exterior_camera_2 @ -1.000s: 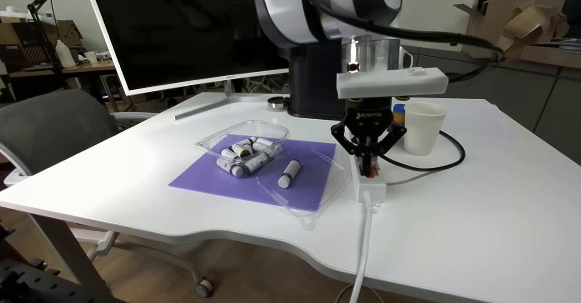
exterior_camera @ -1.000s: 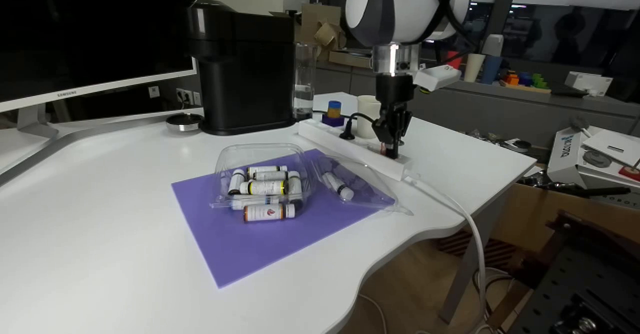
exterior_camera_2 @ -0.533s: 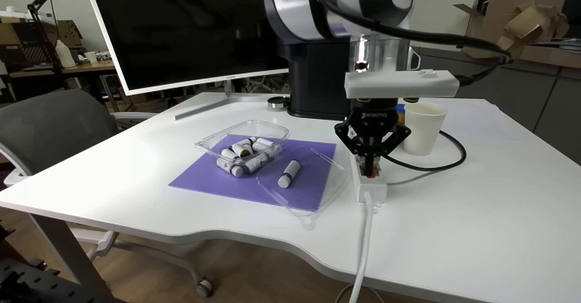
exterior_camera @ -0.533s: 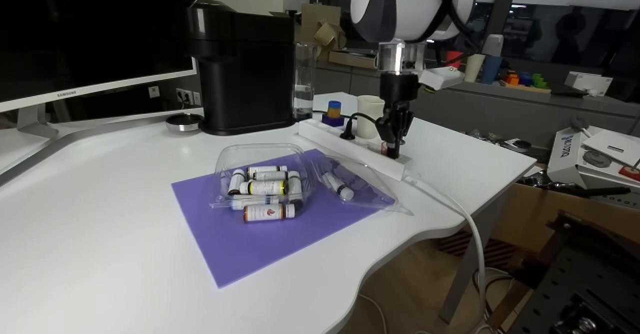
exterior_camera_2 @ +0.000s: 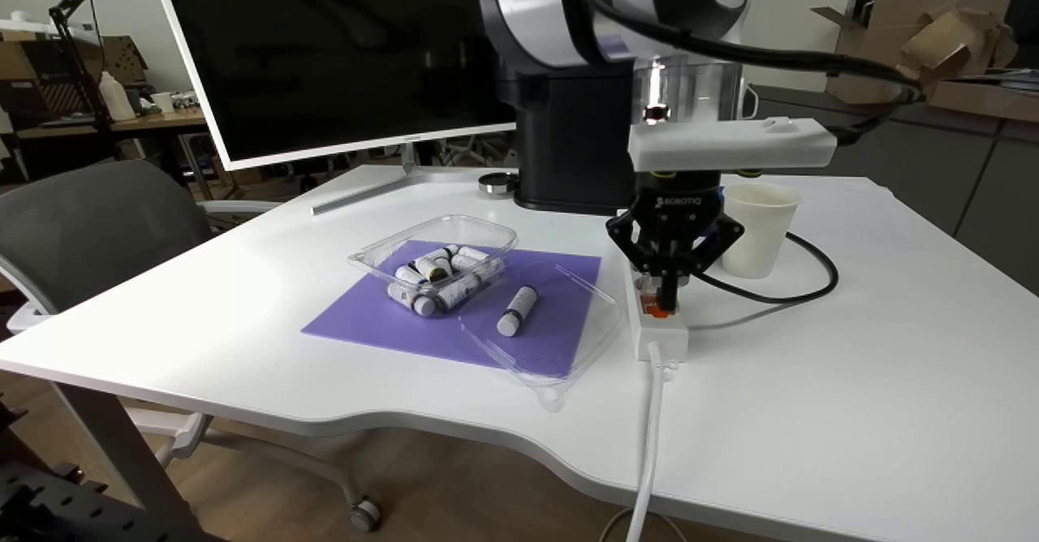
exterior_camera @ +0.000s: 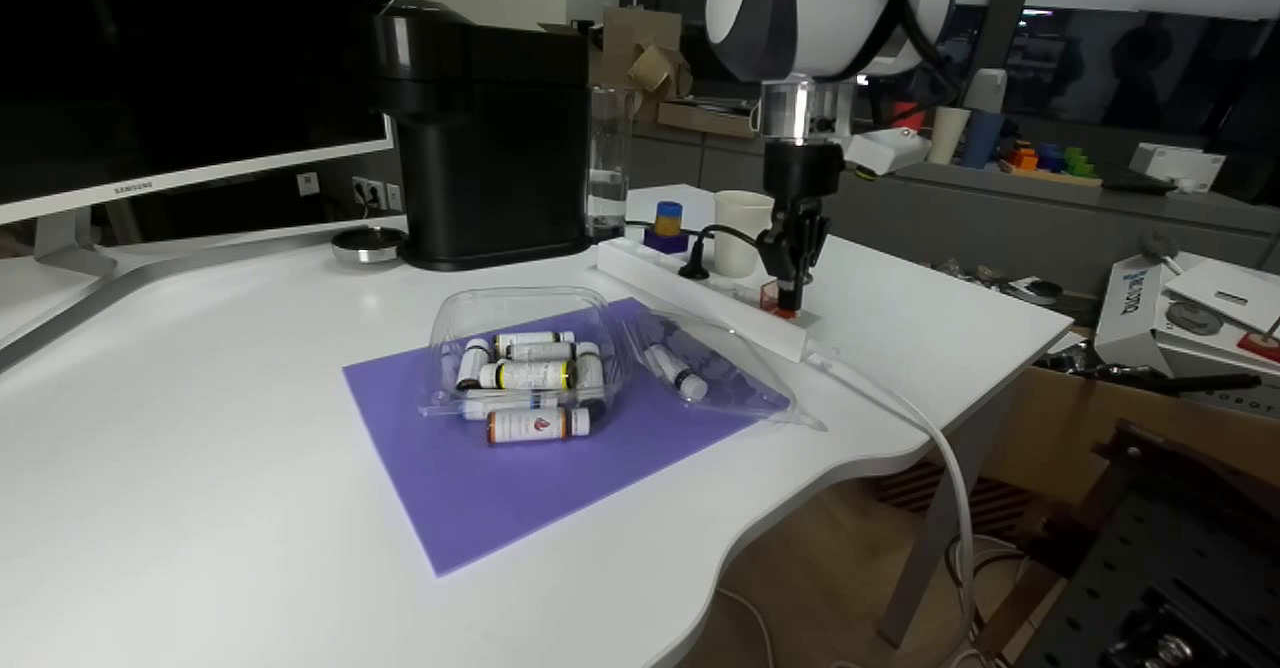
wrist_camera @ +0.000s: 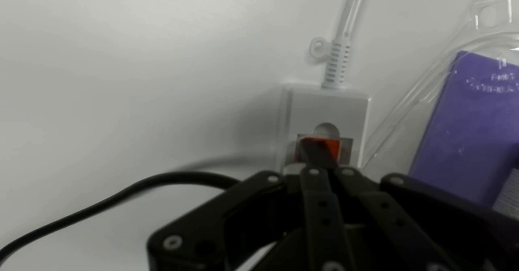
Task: Turn on the switch of the extension cord
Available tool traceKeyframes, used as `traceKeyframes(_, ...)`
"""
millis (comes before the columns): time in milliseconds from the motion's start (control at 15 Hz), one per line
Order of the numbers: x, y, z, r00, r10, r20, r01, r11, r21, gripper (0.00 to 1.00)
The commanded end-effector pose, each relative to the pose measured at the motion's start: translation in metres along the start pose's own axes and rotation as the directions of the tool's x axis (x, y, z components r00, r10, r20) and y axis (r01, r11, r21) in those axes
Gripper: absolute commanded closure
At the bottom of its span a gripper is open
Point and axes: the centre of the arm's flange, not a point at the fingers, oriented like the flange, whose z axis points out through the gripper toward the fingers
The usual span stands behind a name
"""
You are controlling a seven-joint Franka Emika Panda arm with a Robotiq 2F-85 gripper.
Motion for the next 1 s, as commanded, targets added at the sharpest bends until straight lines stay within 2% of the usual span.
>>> traceKeyframes(0, 0.006, 0.012, 0.0, 1.0, -0.005, 0.011, 0.005, 1.0, 0.008, 1.0)
traceKeyframes(933, 0.015, 0.023, 0.031, 0.998, 0.022, 0.066, -0.026, 0.998, 0.057, 1.0)
